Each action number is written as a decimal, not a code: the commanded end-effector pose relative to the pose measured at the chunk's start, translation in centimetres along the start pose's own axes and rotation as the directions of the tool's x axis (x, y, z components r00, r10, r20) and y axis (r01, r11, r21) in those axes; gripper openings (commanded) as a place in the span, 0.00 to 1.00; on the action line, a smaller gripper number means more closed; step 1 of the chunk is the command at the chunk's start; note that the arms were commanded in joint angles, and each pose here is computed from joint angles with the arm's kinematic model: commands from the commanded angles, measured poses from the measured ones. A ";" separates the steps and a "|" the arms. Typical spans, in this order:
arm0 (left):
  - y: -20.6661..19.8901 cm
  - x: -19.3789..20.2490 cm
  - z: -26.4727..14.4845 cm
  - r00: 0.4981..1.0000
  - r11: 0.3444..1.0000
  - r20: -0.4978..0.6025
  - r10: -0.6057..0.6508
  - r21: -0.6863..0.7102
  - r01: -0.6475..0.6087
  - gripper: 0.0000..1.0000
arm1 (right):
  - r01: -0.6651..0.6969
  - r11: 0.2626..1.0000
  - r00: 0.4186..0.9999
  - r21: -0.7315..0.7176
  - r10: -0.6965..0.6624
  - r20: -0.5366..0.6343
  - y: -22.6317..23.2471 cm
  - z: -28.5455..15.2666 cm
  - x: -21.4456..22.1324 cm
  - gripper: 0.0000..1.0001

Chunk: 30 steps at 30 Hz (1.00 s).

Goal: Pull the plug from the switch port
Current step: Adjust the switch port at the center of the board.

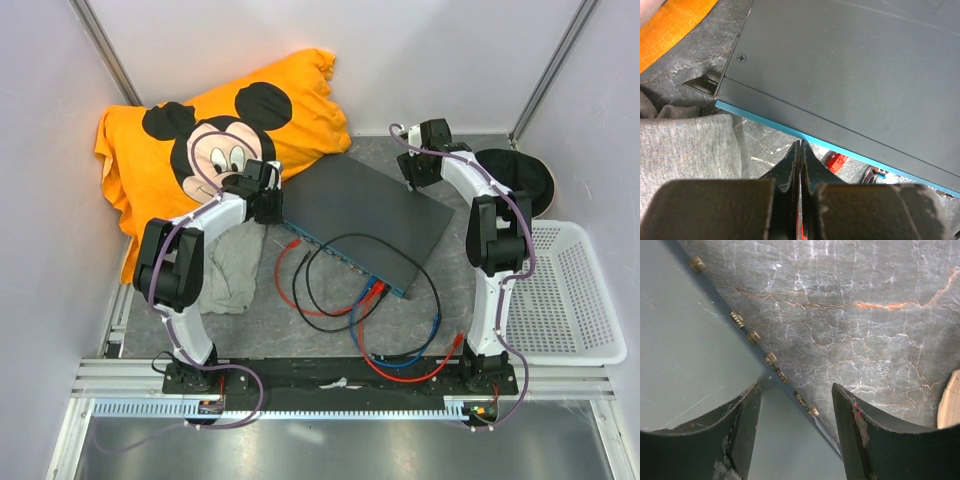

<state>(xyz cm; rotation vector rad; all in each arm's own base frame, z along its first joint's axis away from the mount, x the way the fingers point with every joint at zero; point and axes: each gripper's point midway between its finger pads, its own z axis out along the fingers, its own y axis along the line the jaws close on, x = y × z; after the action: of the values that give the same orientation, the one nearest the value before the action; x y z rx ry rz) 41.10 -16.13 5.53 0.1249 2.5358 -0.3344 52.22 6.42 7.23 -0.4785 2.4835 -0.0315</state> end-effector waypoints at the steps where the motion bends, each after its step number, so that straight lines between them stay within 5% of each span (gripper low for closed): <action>1: -2.1 -2.1 0.1 0.992 0.994 0.103 0.075 0.076 -0.083 0.02 | 0.007 0.998 1.000 0.060 -0.008 0.019 -1.5 -1.4 -0.6 0.66; 11: -1.9 1.5 0.7 0.995 0.990 0.029 0.093 0.108 -0.095 0.02 | 0.001 1.000 0.999 0.029 0.000 -0.038 -0.6 -2.2 2.2 0.66; 24: -6.5 -11.3 5.7 0.964 0.964 0.222 0.146 0.188 -0.189 0.02 | 0.000 1.000 0.998 -0.001 0.000 -0.070 0.4 -3.5 4.3 0.68; 30: -6.9 -11.0 3.5 0.972 0.966 0.203 0.121 0.202 -0.163 0.02 | 0.002 0.999 1.000 0.051 -0.001 -0.020 -0.9 -5.0 2.3 0.73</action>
<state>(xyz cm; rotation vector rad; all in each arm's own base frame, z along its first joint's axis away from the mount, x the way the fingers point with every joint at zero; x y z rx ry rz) 46.28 -21.38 3.75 0.3140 2.5833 -0.4710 47.82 4.94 7.07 -0.4751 2.5407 -0.0538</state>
